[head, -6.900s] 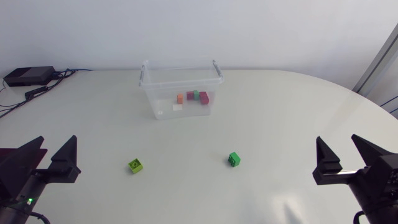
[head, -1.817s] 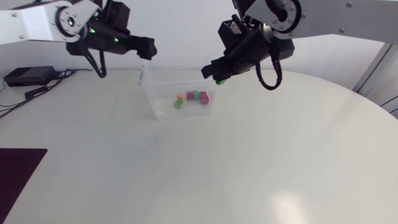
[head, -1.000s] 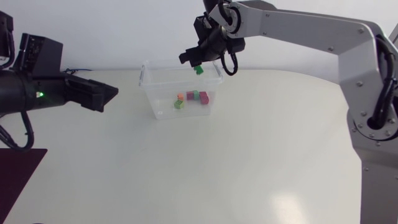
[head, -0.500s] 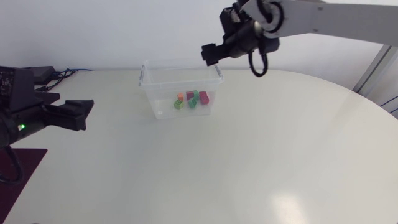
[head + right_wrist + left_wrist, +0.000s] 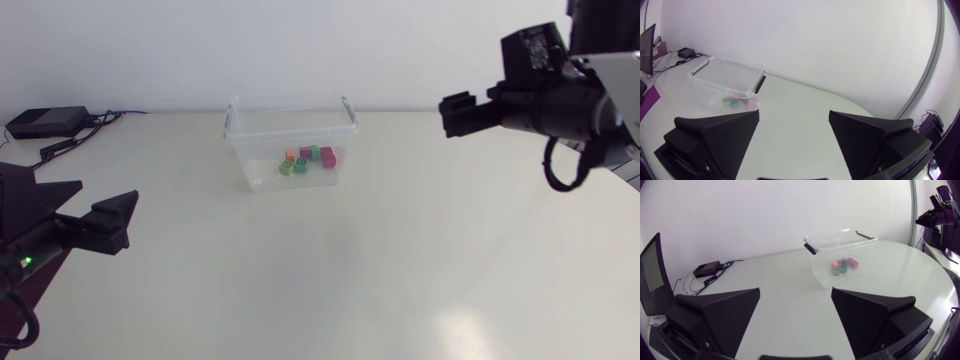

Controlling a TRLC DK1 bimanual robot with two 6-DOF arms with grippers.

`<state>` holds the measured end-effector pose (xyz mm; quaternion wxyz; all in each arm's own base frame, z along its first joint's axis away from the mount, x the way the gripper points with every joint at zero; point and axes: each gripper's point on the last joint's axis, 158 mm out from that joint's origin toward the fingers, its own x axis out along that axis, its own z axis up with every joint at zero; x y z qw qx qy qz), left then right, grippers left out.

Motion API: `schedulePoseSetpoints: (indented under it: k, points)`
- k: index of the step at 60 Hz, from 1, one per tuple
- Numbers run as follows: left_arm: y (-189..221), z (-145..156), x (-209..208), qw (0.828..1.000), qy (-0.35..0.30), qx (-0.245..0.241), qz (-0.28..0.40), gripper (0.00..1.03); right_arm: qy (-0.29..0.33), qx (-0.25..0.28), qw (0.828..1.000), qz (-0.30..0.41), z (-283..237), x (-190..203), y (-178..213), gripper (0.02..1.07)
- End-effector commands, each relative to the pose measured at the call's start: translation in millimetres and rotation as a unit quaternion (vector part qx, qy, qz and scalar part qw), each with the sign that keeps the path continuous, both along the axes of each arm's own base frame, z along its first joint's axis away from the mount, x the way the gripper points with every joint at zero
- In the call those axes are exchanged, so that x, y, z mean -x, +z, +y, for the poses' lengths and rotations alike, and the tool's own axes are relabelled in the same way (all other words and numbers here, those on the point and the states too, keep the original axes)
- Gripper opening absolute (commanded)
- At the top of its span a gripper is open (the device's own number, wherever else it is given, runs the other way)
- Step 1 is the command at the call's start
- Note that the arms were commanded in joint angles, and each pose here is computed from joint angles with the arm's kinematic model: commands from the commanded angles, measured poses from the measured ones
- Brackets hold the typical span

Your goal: Place the duplo bricks in the container

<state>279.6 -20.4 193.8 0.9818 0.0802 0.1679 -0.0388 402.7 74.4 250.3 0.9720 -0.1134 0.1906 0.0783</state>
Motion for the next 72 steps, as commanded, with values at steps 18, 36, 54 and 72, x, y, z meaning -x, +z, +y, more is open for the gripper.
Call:
schedulePoseSetpoints:
  k: [18,36,54,72]
  points:
    - [-21,18,5,0.999,0.025,-0.026,-0.023,1.00,-0.058,0.017,0.995,-0.073,-65,78,-14,1.03]
    - [-25,23,9,0.997,0.034,-0.028,-0.057,1.00,-0.075,0.004,0.990,-0.116,-78,116,-35,1.03]
    - [-31,21,17,0.996,0.036,0.009,-0.085,1.00,-0.081,-0.035,0.987,-0.132,-78,132,-55,1.03]
    - [-37,19,22,0.992,0.035,0.048,-0.113,0.99,-0.084,-0.075,0.982,-0.149,-77,143,-79,1.03]
